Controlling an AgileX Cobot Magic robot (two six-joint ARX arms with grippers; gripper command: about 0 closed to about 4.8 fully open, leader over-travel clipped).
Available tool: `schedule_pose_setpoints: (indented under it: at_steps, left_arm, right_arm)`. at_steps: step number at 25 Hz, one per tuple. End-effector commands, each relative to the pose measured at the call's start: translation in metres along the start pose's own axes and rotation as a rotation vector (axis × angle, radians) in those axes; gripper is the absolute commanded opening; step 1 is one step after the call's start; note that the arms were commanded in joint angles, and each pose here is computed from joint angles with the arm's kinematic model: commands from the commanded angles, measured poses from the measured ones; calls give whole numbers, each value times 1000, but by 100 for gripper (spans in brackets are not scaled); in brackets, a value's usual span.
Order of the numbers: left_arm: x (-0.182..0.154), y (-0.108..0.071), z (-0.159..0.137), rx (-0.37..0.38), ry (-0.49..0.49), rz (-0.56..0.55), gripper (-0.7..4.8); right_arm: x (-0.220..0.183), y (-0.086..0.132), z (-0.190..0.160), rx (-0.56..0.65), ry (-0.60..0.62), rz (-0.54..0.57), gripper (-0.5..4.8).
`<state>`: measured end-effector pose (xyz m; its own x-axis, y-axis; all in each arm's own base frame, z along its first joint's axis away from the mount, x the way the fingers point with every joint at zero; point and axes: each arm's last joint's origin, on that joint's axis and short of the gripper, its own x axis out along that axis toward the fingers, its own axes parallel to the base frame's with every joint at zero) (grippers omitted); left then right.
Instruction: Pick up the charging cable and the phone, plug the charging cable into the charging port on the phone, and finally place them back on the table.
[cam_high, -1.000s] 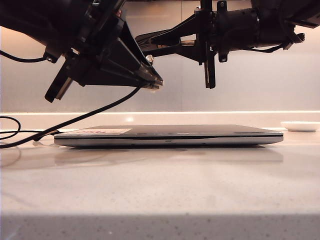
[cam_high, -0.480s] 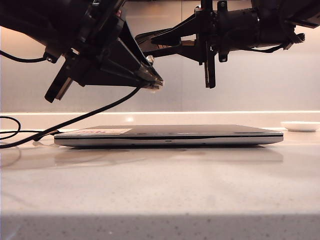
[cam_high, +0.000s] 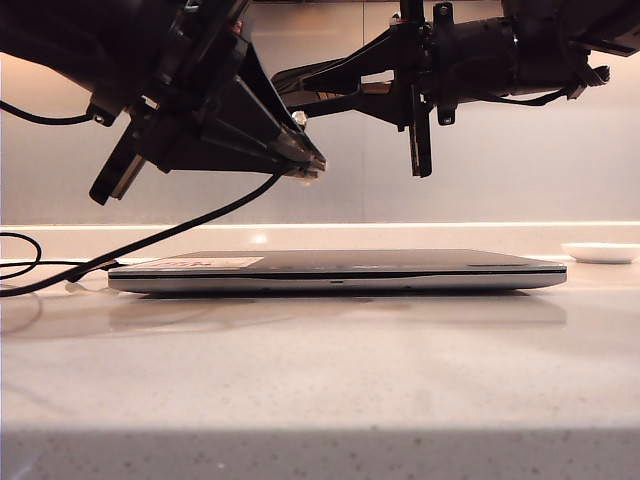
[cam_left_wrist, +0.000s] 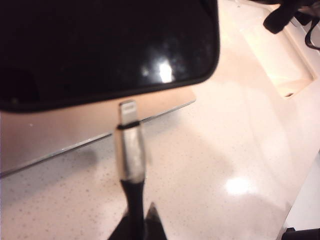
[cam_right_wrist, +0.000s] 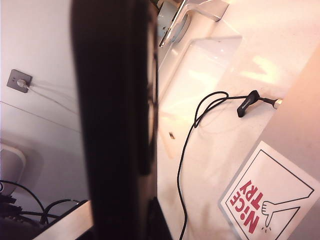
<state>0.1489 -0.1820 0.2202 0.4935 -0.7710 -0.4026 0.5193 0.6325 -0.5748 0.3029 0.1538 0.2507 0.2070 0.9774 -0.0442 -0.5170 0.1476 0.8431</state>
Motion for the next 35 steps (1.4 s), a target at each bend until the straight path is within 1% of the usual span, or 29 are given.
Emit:
schedule_pose_setpoints:
  at_steps: [1,16,28,32,35]
  left_arm:
    - [-1,-2,2,3,-17,-10,-6]
    - [-1,-2,2,3,-18,-11,-6]
    - [-1,-4,6,9,-53,-35,-6]
    - [-1,-4,6,10,-53,-35,-6]
    - [-1,-4,6,17,-53,-35,-6]
  right_arm:
    - [0,7,3,-52,-4,35,-6]
    - [0,7,2,-66,11,40,-6]
    - [2,5,-1,-53,42,36,-6]
    - [1,3,-2,11,50,22,-6]
    - [1,2,-3,22,56,19,-6]
